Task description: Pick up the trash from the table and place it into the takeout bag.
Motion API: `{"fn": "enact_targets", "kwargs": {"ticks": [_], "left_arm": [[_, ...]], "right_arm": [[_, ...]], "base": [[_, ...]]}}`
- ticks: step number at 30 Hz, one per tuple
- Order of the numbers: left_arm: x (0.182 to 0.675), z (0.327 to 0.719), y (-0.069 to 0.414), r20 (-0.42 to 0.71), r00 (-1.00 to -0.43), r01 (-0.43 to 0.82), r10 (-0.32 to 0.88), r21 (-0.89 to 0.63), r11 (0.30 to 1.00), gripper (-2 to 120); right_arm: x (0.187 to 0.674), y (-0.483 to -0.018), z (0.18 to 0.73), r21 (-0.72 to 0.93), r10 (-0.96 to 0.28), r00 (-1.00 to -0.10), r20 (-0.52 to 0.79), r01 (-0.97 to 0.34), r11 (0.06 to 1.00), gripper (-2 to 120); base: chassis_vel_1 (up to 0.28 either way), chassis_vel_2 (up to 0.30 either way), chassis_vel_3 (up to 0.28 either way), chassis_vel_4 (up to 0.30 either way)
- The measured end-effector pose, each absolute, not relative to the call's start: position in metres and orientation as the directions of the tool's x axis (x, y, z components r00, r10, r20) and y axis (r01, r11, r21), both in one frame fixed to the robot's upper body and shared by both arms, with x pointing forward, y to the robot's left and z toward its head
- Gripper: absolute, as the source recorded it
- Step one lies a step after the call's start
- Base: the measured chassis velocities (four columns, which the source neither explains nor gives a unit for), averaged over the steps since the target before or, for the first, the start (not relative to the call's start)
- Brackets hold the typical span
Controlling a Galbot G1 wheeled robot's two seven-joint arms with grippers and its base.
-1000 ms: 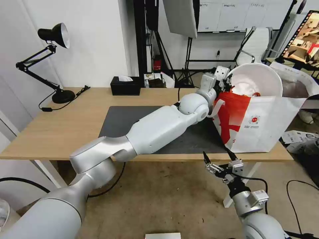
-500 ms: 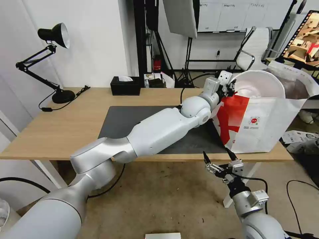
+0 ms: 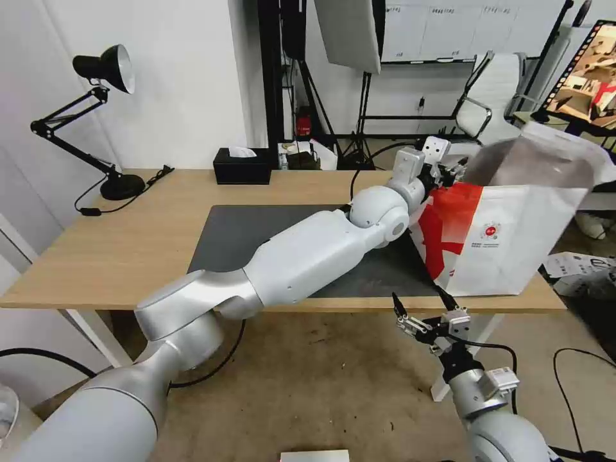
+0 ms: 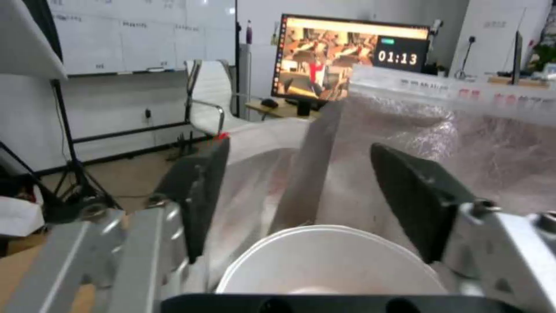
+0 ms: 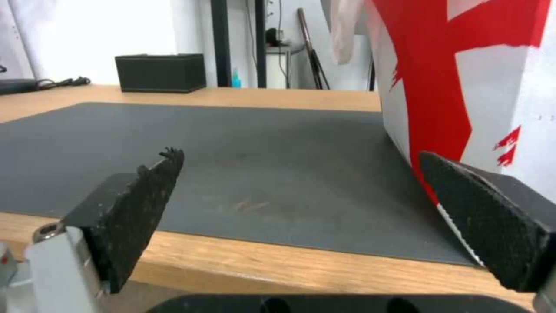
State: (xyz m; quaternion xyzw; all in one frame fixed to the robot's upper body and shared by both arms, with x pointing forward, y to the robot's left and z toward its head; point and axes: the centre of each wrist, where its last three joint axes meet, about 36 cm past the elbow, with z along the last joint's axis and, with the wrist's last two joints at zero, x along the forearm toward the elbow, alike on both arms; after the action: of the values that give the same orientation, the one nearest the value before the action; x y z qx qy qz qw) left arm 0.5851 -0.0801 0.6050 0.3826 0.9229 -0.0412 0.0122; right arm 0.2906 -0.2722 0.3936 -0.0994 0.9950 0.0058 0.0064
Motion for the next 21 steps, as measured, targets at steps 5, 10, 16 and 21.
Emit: {"fn": "enact_targets", "kwargs": {"ticks": [5,10,16,21], "left_arm": [[0.558,0.615,-0.01,-0.121,-0.744,0.668,0.658,-0.098,0.738,99],[0.541,0.602,0.044,-0.123,-0.775,0.631,0.62,-0.11,0.768,100],[0.516,0.599,0.085,-0.154,-0.803,0.594,0.576,-0.124,0.795,100],[0.478,0.564,0.133,-0.13,-0.85,0.524,0.51,-0.117,0.844,100]], "right_arm": [[0.291,-0.272,0.394,0.01,-0.198,-0.98,-0.014,-0.198,0.98,100],[0.291,-0.272,0.394,0.01,-0.198,-0.98,-0.014,-0.198,0.98,100],[0.291,-0.272,0.394,0.01,-0.198,-0.98,-0.014,-0.198,0.98,100],[0.291,-0.272,0.394,0.01,-0.198,-0.98,-0.014,-0.198,0.98,100]], "base": [[0.0,0.0,0.0,0.0],[0.0,0.0,0.0,0.0],[0.0,0.0,0.0,0.0],[0.0,0.0,0.0,0.0]]}}
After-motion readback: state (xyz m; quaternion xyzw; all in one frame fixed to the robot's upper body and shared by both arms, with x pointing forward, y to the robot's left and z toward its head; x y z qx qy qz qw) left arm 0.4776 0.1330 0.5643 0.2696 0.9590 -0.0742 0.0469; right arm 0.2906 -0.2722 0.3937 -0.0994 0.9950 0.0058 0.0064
